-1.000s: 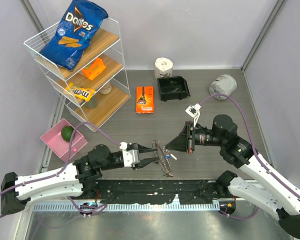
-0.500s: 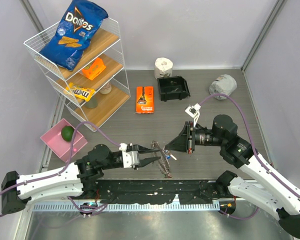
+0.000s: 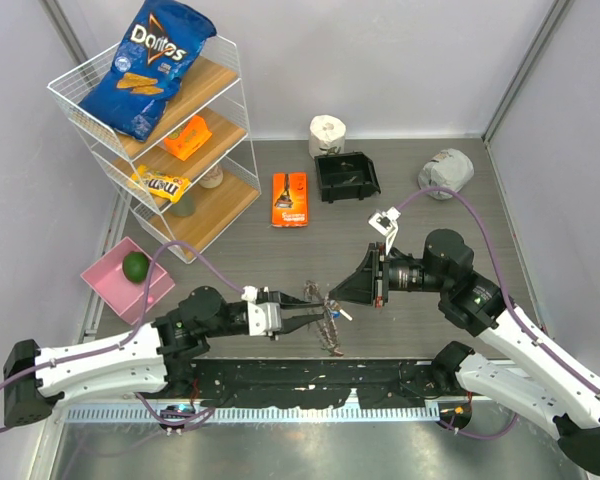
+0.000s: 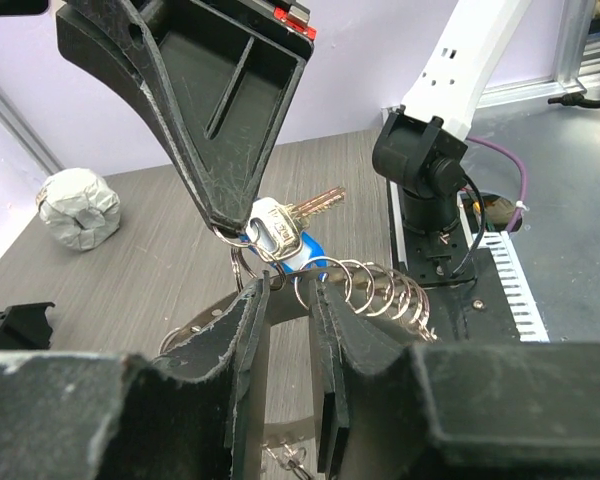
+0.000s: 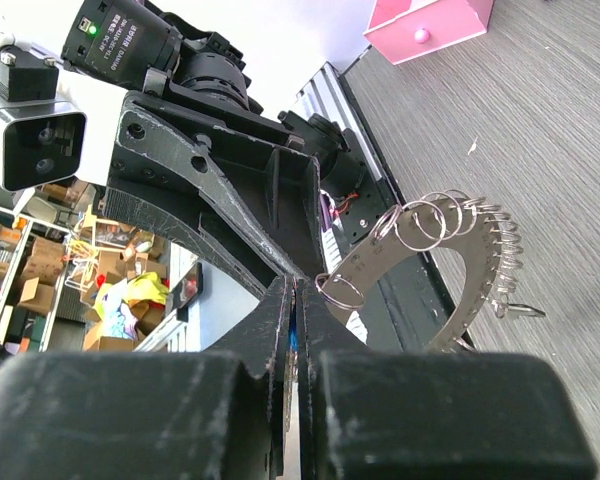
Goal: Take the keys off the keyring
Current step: Remove the key from the keyring.
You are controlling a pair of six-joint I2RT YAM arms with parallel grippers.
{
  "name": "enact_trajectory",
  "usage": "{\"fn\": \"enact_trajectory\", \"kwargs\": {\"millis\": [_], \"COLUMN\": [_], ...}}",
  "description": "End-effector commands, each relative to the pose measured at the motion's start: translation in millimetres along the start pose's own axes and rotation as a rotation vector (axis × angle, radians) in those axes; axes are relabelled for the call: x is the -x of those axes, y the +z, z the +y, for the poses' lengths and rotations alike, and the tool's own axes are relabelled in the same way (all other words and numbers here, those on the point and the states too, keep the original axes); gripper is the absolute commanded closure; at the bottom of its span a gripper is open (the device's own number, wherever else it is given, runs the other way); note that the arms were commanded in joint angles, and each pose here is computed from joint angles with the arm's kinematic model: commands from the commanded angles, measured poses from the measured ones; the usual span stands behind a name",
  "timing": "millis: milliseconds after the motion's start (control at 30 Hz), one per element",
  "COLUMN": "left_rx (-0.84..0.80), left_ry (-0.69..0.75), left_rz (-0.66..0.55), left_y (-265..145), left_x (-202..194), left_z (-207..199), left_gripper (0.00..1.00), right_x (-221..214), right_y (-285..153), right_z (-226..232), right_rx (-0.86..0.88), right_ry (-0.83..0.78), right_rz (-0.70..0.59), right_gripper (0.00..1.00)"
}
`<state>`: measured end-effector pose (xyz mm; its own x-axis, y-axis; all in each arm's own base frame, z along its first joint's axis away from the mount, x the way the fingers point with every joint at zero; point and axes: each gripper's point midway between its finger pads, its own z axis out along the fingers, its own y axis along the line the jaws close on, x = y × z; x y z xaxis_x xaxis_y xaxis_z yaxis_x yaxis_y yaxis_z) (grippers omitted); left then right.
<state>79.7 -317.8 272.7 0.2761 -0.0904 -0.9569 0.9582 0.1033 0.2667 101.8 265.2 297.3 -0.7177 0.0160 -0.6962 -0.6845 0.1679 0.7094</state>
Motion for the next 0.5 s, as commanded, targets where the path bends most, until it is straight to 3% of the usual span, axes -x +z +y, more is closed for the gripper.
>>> {"fn": "enact_trajectory", "kwargs": {"millis": [0, 267, 433, 467], "left_rx": [0.013, 0.058, 0.071, 0.073], "left_ry": [0.037, 0.033, 0.027, 0.022], "left_rz": [-0.096, -0.077, -0.061, -0.051], "left_y": [6.5, 10.1, 8.7, 8.3], "left_x": [35.8, 36.8, 35.7, 34.9], "left_z": [9.6, 19.8, 22.1, 22.6], "left_gripper": [0.73, 0.79, 1.00, 1.00], "right_x": [17.0, 16.4, 14.4, 14.2], "right_y": [0.0, 1.0, 1.0, 0.8], "right_z": [21.0, 23.2, 21.6, 20.7], "right_rx": [0.066, 0.074, 0.069, 0.065], "right_ry": [-0.055, -0.059, -0.057, -0.064], "right_rz": [-0.051, -0.051, -0.046, -0.047], "right_gripper": [0.95, 0.95, 0.95, 0.95]}}
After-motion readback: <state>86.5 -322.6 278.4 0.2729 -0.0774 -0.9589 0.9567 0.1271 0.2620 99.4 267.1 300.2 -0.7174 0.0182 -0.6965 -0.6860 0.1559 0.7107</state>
